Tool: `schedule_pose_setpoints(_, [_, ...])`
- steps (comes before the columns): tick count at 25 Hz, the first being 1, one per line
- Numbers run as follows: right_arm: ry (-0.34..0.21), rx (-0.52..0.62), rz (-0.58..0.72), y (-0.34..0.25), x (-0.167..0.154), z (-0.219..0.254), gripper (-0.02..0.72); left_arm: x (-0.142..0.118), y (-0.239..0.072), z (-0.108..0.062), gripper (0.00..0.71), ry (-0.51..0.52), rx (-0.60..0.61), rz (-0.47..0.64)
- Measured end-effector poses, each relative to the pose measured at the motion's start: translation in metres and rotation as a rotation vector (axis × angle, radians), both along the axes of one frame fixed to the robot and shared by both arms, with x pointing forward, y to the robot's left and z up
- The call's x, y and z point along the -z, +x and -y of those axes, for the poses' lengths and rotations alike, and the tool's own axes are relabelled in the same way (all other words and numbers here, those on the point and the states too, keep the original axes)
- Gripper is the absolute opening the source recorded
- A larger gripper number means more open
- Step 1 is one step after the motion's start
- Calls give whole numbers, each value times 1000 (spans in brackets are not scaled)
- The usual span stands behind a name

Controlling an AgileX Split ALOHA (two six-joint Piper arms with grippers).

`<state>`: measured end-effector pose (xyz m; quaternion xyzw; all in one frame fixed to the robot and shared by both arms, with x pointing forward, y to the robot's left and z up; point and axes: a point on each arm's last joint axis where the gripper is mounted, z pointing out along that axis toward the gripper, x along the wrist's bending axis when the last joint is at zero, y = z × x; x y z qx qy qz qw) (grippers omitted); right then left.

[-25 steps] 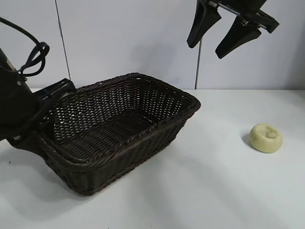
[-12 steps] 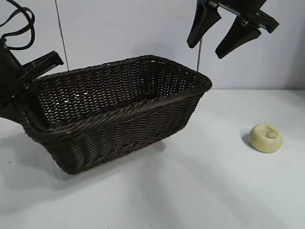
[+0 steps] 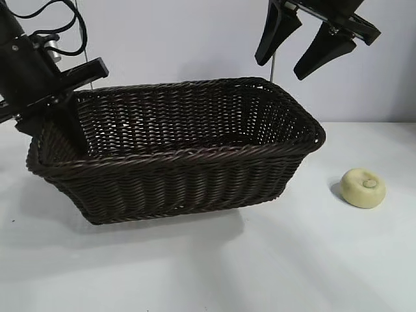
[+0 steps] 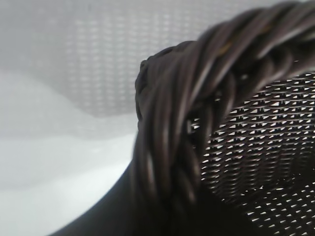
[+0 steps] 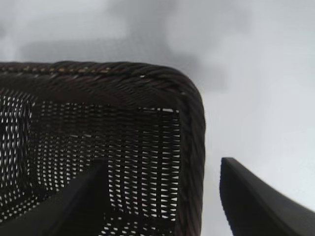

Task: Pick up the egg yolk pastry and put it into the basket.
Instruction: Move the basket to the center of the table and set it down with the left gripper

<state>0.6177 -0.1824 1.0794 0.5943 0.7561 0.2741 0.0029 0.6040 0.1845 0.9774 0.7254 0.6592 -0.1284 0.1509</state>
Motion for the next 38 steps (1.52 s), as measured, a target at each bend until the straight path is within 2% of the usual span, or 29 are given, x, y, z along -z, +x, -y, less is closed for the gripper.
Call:
schedule_pose_setpoints(6, [0, 0, 0, 0, 0, 0, 474, 2, -5, 17, 99, 27, 96, 31])
schedule_pose_setpoints(13, [0, 0, 0, 0, 0, 0, 474, 19, 4, 27, 99, 5, 88, 3])
schedule_pose_setpoints(25, [-1, -3, -6, -1, 0, 0, 474, 52, 15, 28, 99, 34, 72, -23])
schedule_pose_setpoints(38, [-1, -3, -8, -1, 0, 0, 474, 53, 16, 28, 104, 33, 58, -17])
